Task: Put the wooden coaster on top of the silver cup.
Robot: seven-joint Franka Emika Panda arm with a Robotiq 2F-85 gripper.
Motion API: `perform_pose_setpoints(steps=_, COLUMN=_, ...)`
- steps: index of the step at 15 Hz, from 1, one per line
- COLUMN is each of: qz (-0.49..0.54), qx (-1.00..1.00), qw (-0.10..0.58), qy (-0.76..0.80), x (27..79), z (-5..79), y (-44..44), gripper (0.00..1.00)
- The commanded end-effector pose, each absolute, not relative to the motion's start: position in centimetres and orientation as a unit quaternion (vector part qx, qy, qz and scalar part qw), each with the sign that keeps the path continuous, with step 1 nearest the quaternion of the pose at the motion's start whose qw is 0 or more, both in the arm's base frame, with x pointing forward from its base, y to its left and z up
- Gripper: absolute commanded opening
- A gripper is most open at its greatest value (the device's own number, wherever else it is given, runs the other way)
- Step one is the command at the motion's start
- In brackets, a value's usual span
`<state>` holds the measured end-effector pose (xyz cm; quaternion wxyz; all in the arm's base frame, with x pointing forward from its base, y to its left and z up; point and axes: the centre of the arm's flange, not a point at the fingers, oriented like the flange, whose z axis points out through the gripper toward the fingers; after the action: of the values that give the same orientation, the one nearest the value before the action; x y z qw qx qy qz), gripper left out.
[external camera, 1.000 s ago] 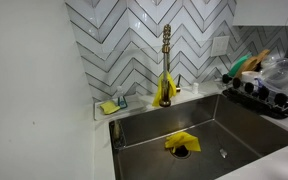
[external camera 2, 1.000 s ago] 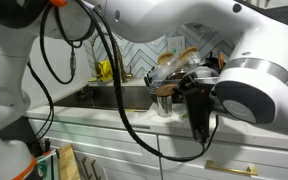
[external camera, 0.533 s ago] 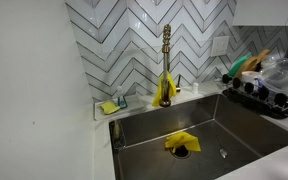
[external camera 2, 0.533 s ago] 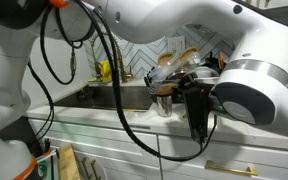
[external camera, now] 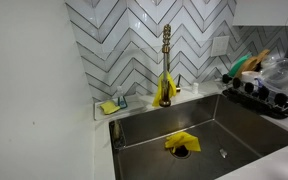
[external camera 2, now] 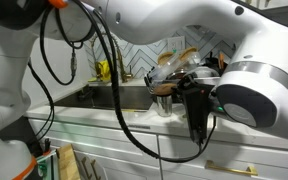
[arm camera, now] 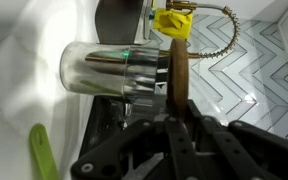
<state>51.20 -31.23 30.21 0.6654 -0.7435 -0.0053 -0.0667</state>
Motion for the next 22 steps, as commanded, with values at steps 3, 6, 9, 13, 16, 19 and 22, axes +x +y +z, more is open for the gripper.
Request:
perform_pose_setpoints(steps=3, qz=-0.054, qx=-0.744, qw=0.666, qy=-0.004, x=51.32, z=30.04, y=-31.93, gripper=0.03)
perform_pose_setpoints(steps=6, qz=-0.053, qx=-0.745, qw=0.665, qy=-0.004, x=51.43, z=30.07, y=-31.97, gripper=0.03)
perform_pose_setpoints(steps=9, qz=-0.046, qx=-0.745, qw=0.665, qy=-0.005, x=51.45, z=30.01, y=-31.85, gripper=0.03)
perform_pose_setpoints(steps=13, qz=-0.042, qx=-0.744, qw=0.667, qy=-0.006, x=51.44, z=29.97, y=-31.80, gripper=0.03)
perform_pose_setpoints(steps=16, qz=-0.036, qx=-0.743, qw=0.668, qy=-0.006, x=51.40, z=29.72, y=-31.71, gripper=0.03)
perform_pose_setpoints(steps=19, qz=-0.031, qx=-0.743, qw=0.669, qy=-0.006, x=51.33, z=29.54, y=-31.63, gripper=0.03)
perform_pose_setpoints(steps=22, qz=-0.038, qx=-0.745, qw=0.666, qy=-0.001, x=51.41, z=29.45, y=-31.77, gripper=0.03)
